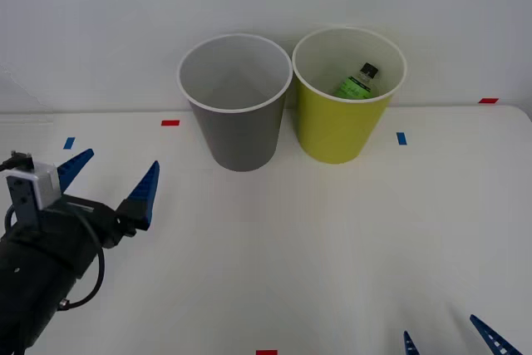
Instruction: Put cans in the gray bin and PET bottles in the light green bin.
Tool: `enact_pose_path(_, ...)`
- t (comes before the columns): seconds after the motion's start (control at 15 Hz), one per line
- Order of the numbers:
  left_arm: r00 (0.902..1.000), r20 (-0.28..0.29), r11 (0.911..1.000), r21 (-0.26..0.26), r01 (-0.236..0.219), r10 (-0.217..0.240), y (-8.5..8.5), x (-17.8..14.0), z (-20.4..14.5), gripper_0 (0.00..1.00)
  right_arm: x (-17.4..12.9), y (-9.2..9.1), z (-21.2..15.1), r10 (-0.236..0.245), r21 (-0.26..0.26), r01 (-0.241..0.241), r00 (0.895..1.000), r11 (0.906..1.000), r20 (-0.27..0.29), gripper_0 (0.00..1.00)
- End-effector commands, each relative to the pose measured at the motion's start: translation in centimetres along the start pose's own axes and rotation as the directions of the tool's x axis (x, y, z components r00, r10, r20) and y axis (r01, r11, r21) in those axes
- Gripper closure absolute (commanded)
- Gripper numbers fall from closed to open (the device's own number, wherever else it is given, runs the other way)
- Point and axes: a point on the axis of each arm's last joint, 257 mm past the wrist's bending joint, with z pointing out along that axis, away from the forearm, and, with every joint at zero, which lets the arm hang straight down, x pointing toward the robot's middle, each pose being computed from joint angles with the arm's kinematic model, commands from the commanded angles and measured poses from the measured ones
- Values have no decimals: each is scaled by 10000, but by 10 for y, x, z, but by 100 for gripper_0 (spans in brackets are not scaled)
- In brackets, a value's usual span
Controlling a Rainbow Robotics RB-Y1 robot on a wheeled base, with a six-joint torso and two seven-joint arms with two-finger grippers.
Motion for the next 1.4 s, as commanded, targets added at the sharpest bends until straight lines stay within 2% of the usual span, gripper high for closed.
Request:
enact_pose_path(0.07,9996,-204,9994,-312,177,-184,15,22,-40,0,0,0,0,0,0,0,10000,10000,0,0)
enact_pose_path(0.2,9987,-115,9962,-715,497,-507,21,40,-63,0,0,0,0,0,0,0,10000,10000,0,0)
enact_pose_path(0.33,9994,-159,9961,-830,293,-307,18,64,-77,0,0,0,0,0,0,0,10000,10000,0,0)
enact_pose_path(0.4,9992,-206,9959,-842,338,-357,15,75,-86,0,0,0,0,0,0,0,10000,10000,0,0)
enact_pose_path(0.47,9963,-269,9939,-764,790,-813,8,88,-94,0,0,0,0,0,0,0,10000,10000,0,0)
enact_pose_path(0.53,9940,-457,9930,-691,957,-990,2,100,-100,0,0,0,0,0,0,0,10000,10000,0,0)
enact_pose_path(0.67,9879,-1269,9946,-640,819,-895,-8,131,-122,0,0,0,0,0,0,0,10000,10000,0,0)
enact_pose_path(0.73,9840,-1481,9936,-695,892,-987,-12,144,-132,0,0,0,0,0,0,0,10000,10000,0,0)
enact_pose_path(0.87,9819,-1483,9923,-565,1103,-1176,-23,167,-145,0,0,0,0,0,0,0,10000,10000,0,0)
enact_pose_path(1.0,9767,-1795,9921,-639,1076,-1175,-25,181,-159,0,0,0,0,0,0,0,10000,10000,0,0)
enact_pose_path(1.27,9581,-2581,9901,-967,1020,-1239,-23,205,-189,0,0,0,0,0,0,0,10000,10000,0,0)
enact_pose_path(1.4,9528,-2798,9905,-1018,930,-1182,-21,215,-195,0,0,0,0,0,0,0,10000,10000,0,0)
